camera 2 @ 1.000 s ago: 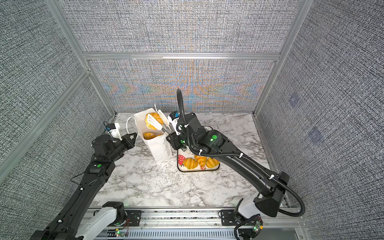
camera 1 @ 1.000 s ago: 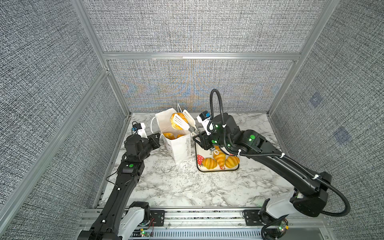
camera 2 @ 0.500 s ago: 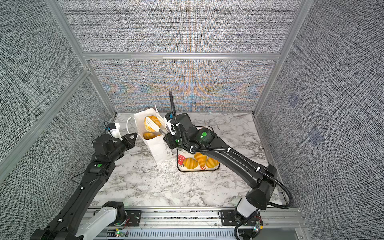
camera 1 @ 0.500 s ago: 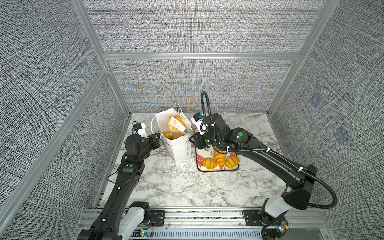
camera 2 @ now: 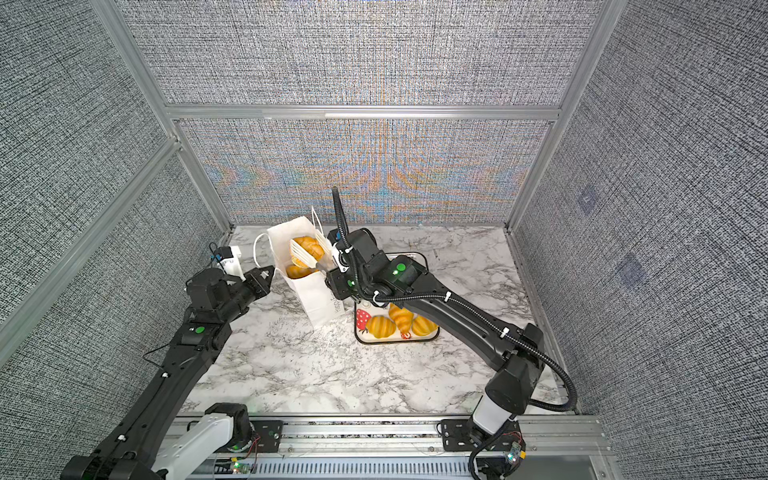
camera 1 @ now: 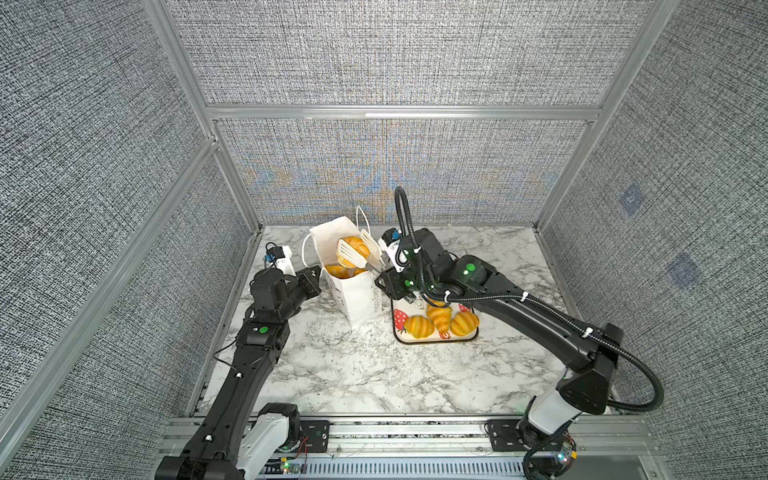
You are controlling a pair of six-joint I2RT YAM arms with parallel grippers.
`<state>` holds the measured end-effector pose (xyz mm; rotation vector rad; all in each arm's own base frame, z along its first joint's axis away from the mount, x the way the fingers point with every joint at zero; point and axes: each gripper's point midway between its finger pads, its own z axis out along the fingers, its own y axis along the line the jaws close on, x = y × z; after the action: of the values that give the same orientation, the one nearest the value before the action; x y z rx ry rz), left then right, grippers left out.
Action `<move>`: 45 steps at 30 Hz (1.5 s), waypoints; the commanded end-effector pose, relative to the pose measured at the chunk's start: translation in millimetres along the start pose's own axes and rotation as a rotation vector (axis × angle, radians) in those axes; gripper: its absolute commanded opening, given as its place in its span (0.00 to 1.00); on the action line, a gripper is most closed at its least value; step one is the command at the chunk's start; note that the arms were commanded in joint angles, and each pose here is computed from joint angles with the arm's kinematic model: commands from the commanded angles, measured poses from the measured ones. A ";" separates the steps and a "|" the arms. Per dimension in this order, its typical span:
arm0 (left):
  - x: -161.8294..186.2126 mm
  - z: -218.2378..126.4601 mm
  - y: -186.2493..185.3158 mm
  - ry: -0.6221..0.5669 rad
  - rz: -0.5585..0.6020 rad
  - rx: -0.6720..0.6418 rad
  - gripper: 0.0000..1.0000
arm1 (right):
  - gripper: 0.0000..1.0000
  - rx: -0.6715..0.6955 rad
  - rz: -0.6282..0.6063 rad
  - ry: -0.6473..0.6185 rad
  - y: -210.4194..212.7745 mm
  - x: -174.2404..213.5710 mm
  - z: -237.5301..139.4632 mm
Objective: Place the fake bread into the paper bag
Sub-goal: 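Carry the puff bun with the right tongs over the bag opening, then lower the puff bun into the bag and open the tongs, then raise the open tongs out of the bag back over the tray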
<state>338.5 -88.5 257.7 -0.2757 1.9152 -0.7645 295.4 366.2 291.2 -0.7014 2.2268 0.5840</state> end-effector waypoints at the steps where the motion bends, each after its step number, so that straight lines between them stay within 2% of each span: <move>1: 2.0 0.7 1.1 0.003 0.010 0.000 0.00 | 0.52 0.002 0.012 -0.026 0.8 -6.0 1.1; 6: 2.5 0.6 1.7 0.003 0.009 0.000 0.00 | 0.54 0.002 0.012 -0.026 0.7 -5.8 1.4; 10: 2.8 0.1 1.4 0.004 0.008 0.001 0.00 | 0.61 0.000 0.011 -0.025 1.1 -5.7 1.2; 18: 1.9 -1.5 0.1 0.001 0.009 0.003 0.00 | 0.62 0.005 0.010 -0.042 0.3 -9.8 -6.8; 31: -0.1 -5.9 -2.0 -0.009 0.009 0.005 0.00 | 0.60 0.002 0.011 -0.135 0.0 -28.2 -54.6; 45: -1.8 -5.7 -4.2 -0.009 0.005 0.011 0.00 | 0.61 0.111 0.032 -0.195 -29.0 -24.0 -104.4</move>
<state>334.0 -88.0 261.9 -0.2710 1.9004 -0.7668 273.7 301.3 365.8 -0.5680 2.0845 0.5510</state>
